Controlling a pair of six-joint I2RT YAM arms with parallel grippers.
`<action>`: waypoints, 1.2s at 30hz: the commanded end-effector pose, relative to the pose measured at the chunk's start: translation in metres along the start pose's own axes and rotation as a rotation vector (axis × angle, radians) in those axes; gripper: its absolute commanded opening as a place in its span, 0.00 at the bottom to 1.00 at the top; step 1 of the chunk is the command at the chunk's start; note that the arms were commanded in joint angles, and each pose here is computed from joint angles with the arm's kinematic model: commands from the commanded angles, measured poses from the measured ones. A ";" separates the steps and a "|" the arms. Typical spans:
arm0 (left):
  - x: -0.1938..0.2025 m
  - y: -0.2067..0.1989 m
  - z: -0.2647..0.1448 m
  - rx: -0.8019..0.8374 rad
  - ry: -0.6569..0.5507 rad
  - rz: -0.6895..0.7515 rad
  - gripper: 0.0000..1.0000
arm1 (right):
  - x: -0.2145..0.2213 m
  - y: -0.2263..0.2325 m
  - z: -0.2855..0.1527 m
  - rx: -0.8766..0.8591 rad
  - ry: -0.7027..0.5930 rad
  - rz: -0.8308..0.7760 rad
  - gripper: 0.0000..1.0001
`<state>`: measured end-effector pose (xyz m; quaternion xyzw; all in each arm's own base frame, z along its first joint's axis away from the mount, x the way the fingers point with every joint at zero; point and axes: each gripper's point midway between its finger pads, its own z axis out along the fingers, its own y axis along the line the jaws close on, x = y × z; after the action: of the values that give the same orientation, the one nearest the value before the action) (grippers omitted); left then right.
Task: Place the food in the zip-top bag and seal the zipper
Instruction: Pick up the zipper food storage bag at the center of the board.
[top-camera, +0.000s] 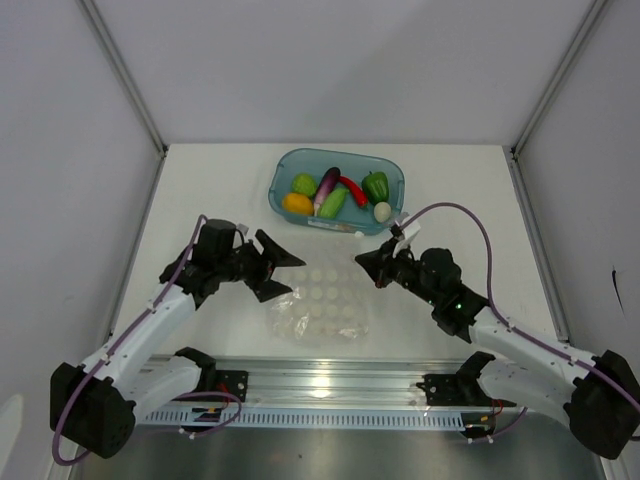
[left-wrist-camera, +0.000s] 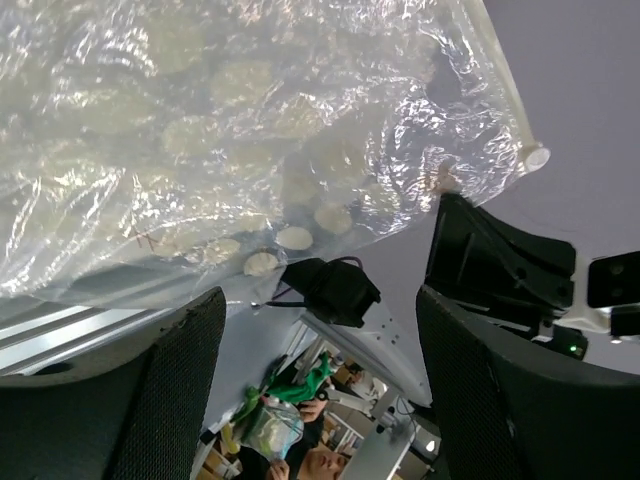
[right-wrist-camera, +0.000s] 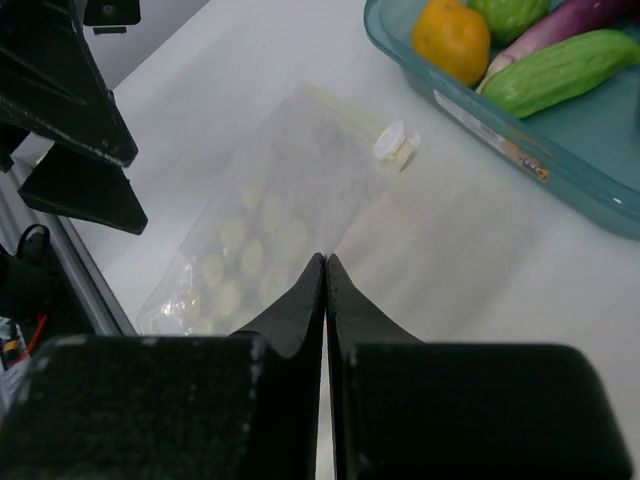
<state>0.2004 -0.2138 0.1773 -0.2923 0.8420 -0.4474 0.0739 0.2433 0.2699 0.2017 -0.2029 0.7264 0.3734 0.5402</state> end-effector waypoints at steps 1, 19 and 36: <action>0.005 -0.035 -0.012 0.093 0.038 -0.048 0.80 | 0.005 -0.012 -0.012 0.066 -0.011 -0.128 0.00; 0.010 -0.057 0.006 -0.078 0.212 -0.104 0.86 | -0.025 0.037 -0.036 -0.039 -0.070 -0.356 0.00; 0.002 -0.067 0.000 -0.064 0.160 -0.186 0.85 | -0.056 0.085 -0.023 -0.139 -0.068 -0.501 0.00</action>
<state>0.2274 -0.2468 0.2220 -0.3124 0.8399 -0.4419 -0.0408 0.1863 0.2999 0.2671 -0.3955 0.6213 0.3013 0.6057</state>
